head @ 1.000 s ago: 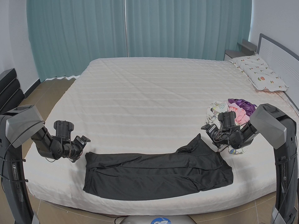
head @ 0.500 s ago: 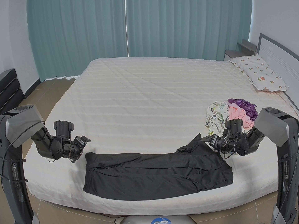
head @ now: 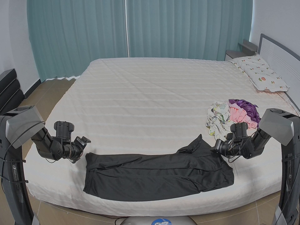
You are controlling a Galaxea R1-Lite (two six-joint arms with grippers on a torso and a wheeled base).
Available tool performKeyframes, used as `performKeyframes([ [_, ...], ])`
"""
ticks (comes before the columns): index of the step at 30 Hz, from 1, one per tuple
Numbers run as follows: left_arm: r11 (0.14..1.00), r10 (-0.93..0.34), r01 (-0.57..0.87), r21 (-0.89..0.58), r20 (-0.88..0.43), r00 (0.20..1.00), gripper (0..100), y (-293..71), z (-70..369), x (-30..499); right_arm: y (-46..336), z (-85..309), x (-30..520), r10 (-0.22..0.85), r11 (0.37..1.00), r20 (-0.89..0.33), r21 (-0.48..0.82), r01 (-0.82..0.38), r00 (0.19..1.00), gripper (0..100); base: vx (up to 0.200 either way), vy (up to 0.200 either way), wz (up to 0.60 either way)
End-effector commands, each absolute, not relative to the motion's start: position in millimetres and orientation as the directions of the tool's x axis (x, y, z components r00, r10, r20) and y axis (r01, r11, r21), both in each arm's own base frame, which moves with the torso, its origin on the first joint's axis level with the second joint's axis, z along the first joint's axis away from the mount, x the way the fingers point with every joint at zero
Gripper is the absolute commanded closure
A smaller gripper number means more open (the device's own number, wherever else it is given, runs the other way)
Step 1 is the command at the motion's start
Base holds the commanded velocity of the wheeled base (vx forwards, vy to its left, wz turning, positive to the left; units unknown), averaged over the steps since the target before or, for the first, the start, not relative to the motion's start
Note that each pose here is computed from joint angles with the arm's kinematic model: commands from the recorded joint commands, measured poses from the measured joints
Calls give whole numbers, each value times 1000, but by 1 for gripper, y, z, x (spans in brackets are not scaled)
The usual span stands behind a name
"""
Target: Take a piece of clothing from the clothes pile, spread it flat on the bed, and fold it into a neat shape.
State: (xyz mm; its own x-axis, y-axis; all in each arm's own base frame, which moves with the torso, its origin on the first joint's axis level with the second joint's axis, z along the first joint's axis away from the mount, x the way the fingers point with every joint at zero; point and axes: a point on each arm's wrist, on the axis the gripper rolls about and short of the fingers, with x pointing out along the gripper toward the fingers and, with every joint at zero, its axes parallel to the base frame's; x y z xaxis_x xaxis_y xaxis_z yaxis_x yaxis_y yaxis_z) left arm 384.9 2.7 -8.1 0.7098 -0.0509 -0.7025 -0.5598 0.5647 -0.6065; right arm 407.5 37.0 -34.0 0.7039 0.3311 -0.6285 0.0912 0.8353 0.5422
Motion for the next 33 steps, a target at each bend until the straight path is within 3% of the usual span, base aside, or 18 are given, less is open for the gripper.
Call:
performKeyframes([
  [1,565,-51,-561,-605,-704,709,0,3,-8,385,24,-15,393,390,811,-578,584,30,717,100,0,0,0],
  [7,571,-61,-554,-606,-704,707,0,3,-7,384,12,-9,386,404,799,-560,601,19,724,100,0,0,0],
  [13,635,-57,-545,-547,-737,673,0,6,-2,376,-3,2,370,546,716,-449,689,-116,708,100,0,0,0],
  [33,722,-165,-453,-523,-766,621,0,-14,-4,375,-4,-15,364,549,712,-434,691,-126,714,100,0,0,0],
])
